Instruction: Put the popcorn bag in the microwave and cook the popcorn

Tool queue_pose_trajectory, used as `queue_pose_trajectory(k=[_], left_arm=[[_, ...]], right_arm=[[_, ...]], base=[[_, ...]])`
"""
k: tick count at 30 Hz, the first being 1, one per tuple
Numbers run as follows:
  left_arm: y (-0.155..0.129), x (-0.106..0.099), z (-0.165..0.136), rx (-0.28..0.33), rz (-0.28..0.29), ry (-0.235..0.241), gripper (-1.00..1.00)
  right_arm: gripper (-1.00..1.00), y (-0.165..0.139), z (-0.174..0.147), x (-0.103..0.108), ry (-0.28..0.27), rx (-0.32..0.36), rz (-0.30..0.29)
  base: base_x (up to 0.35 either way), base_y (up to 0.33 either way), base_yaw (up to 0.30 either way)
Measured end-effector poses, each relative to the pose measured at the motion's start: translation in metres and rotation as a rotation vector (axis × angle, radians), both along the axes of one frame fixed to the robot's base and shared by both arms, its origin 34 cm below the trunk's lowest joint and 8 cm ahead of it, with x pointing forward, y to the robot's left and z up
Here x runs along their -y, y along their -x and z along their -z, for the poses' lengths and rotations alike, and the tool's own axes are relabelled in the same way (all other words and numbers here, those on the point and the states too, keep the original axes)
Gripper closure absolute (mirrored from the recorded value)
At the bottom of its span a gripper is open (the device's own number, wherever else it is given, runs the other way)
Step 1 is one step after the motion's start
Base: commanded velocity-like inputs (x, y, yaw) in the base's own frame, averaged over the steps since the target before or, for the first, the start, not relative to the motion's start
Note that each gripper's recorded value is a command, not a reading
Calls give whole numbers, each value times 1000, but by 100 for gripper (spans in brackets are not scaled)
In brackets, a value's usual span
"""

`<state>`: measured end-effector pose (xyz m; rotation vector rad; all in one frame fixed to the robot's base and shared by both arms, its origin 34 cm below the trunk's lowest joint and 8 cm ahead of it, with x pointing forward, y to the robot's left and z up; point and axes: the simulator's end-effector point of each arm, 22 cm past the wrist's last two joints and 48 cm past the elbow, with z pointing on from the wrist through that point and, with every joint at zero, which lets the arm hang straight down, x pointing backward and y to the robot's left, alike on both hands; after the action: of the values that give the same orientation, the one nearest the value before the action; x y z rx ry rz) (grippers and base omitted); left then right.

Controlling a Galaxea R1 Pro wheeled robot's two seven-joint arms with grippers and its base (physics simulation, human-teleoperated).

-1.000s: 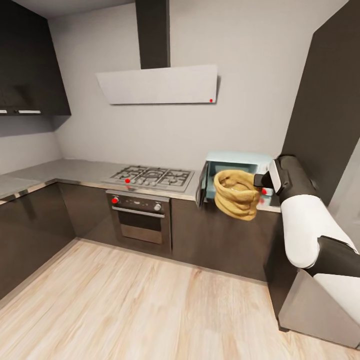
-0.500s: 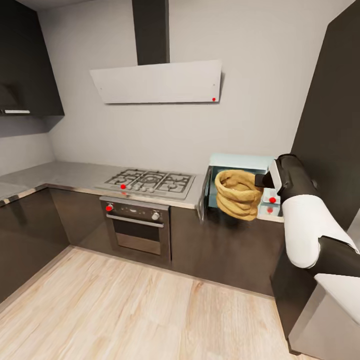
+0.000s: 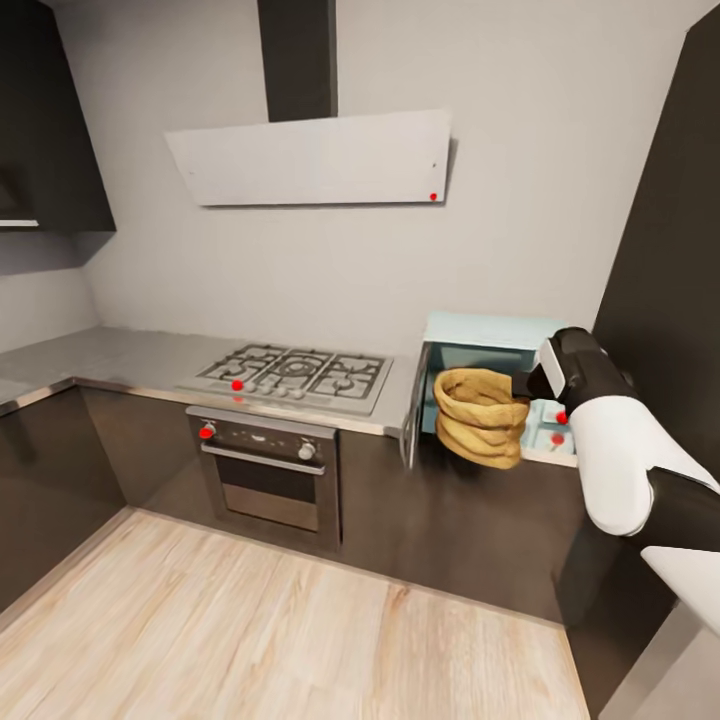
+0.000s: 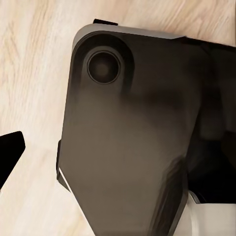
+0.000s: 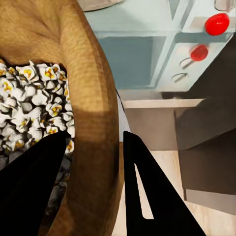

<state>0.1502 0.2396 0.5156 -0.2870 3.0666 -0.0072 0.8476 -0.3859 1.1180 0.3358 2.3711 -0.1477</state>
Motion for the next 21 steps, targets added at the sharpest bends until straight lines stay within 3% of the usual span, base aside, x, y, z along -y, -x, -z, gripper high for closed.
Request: queue_pose_trajectory(k=[5,8,10,21], left_arm=[[0,0,0,0,0,0,-100],[0,0,0,1,1,0,-100],[0,0,0,1,1,0,-100],[0,0,0,1,3,0,-100]], right_arm=[[100,1,0,4,1,1,5],[100,5,-1,27,8,1,36],[100,6,-2,31,6,2,42],[100,5,-6,34,6,14,48]], base=[[151,0,0],[40,0,0],[7,0,0],[0,0,0]])
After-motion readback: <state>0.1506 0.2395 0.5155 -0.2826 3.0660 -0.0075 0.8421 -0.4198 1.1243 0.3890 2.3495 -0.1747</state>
